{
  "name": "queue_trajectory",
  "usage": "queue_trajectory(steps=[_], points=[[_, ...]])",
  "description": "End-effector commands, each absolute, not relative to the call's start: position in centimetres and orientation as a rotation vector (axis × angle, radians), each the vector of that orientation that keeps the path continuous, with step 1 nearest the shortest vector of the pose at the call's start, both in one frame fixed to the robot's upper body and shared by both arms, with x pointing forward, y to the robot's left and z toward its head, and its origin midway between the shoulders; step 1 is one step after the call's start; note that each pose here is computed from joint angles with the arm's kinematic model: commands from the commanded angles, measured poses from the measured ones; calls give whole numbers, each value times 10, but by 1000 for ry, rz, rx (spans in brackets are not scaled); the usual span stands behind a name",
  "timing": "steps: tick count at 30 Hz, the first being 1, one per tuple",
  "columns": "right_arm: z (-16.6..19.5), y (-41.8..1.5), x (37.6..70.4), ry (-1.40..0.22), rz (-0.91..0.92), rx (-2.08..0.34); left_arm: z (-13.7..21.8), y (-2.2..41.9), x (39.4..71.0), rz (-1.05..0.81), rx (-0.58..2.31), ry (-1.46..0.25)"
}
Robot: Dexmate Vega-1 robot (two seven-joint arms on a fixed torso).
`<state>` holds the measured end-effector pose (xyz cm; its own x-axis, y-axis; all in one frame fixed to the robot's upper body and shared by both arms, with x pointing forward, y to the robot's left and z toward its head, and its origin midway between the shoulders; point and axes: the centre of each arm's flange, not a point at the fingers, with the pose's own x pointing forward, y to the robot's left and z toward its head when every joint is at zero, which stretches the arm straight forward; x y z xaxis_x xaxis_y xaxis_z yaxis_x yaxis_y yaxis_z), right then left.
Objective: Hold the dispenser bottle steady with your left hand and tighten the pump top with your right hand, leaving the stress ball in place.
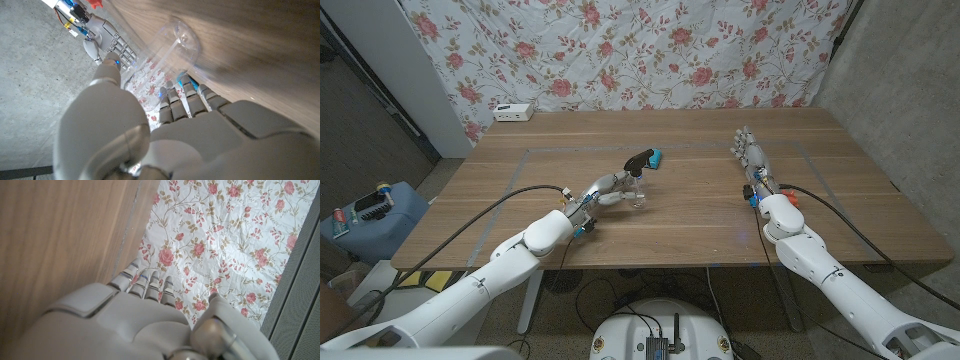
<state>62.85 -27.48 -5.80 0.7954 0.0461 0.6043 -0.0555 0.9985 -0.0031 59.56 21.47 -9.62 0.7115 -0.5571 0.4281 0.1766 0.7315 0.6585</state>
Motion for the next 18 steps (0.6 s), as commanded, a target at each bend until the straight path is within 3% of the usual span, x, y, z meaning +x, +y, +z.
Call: queue_trajectory(steps=[1,18], points=[[-62,-275,624,-661,46,25,-99,214,596,-422,620,-668],[-68,-276,618,-661,39,31,-102,208,602,-399,559,-691]])
